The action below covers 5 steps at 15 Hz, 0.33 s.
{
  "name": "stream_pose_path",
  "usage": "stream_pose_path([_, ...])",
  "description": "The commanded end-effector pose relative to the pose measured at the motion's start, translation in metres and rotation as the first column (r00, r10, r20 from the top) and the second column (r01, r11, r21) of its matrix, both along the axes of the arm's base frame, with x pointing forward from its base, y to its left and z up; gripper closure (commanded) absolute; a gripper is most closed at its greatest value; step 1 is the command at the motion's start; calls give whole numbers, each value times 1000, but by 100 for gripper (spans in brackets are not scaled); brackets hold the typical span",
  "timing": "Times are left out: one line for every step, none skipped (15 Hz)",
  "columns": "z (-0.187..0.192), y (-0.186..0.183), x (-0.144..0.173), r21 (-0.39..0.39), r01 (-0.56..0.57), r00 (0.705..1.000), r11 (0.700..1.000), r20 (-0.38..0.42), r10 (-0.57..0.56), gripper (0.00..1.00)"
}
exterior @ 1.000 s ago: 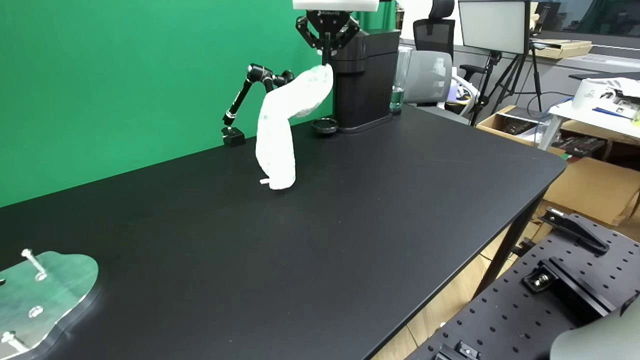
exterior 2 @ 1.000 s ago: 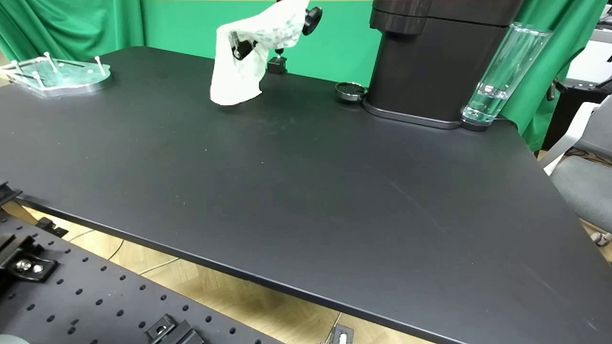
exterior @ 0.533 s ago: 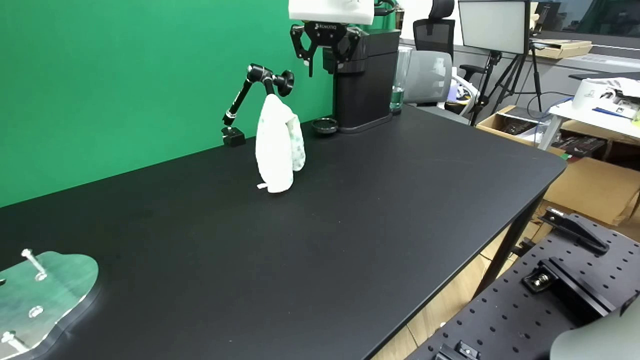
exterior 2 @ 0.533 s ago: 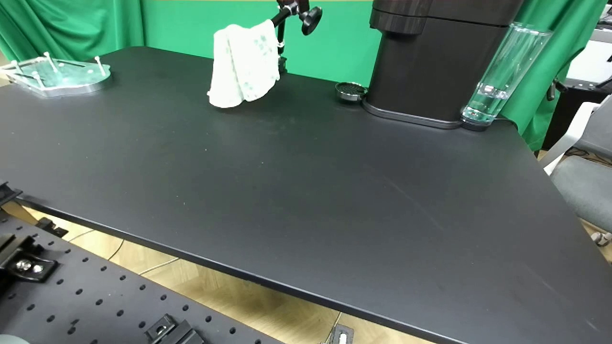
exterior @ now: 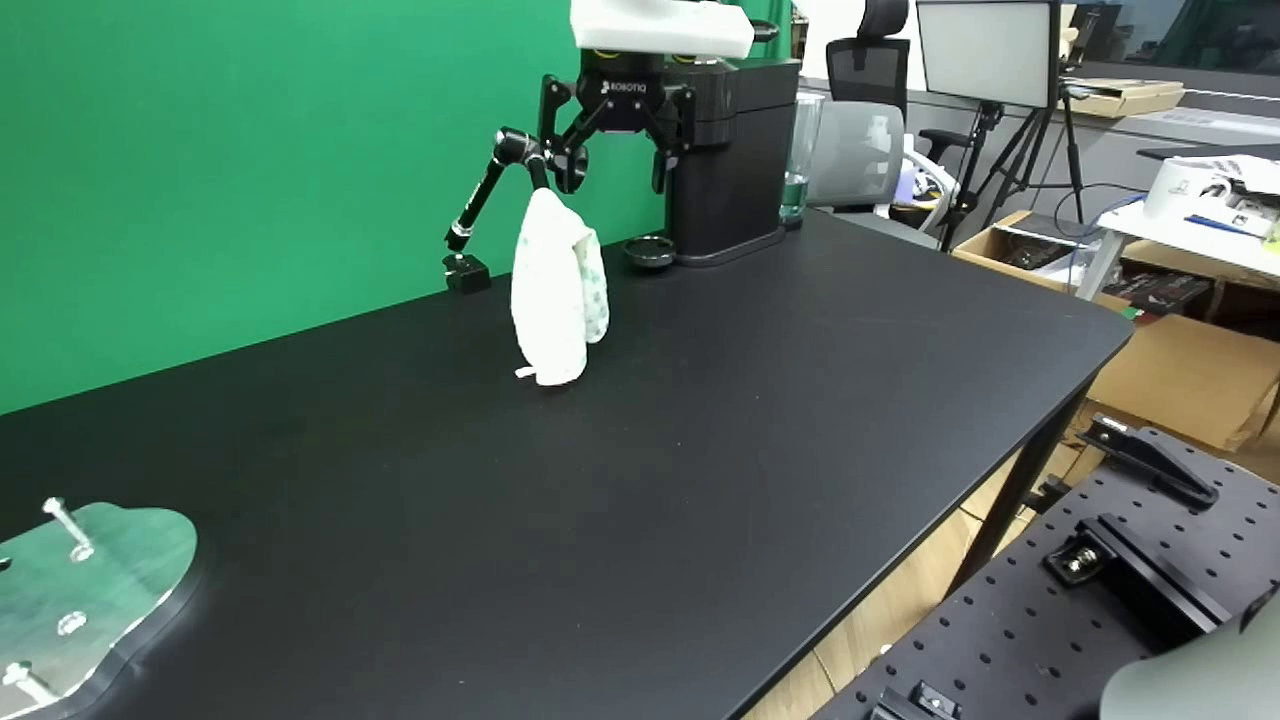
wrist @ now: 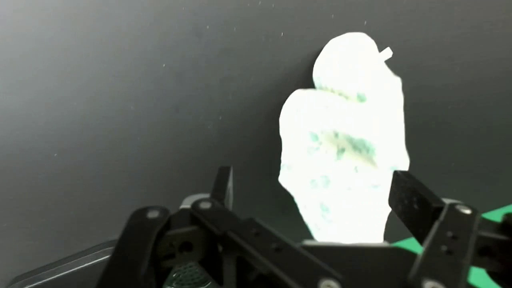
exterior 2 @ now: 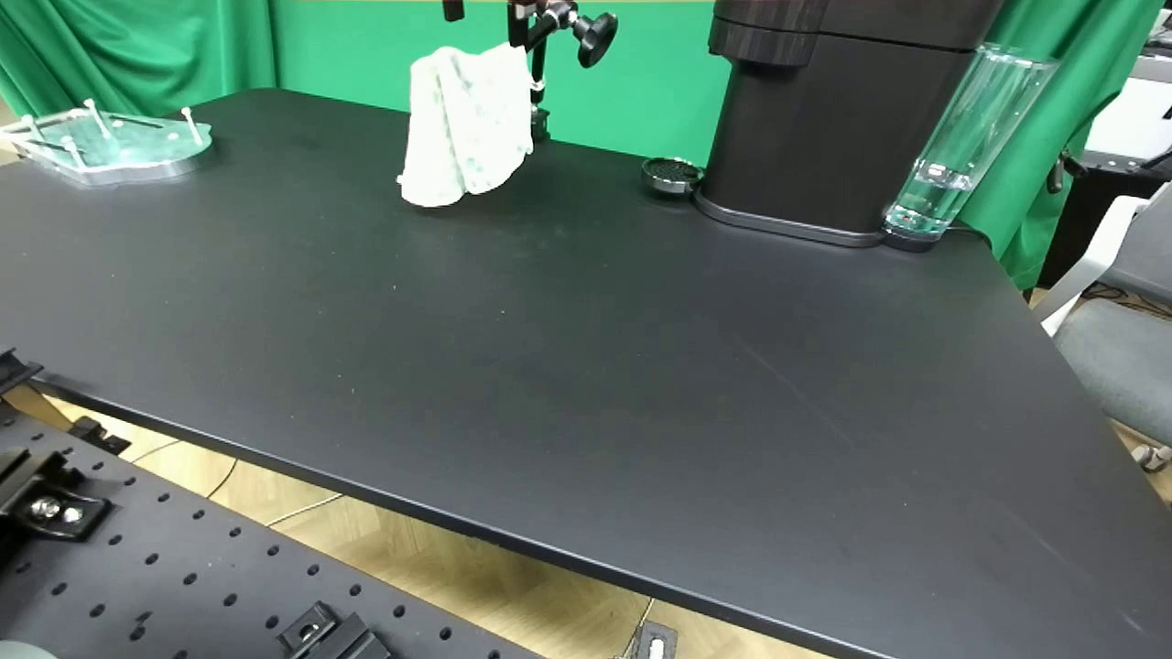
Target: Pick the cloth on the table and put it on the stand
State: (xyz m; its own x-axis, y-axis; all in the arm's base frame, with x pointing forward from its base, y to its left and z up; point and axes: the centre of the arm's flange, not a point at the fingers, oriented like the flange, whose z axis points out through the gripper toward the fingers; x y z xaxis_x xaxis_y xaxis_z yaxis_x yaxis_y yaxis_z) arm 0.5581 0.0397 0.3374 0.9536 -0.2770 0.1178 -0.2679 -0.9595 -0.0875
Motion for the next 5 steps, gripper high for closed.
stream_pose_path([0,13,-18,39,-166,978,985,-118,169,0])
stream_pose_path([-2,19,-22,58,-217,963,974,-150,223,0])
stream_pose_path([-3,25,-26,86,-263,945,961,-179,275,0])
stream_pose_path([-5,32,-30,118,-307,923,944,-204,326,0])
stream_pose_path([-7,37,-34,152,-349,898,924,-227,377,0])
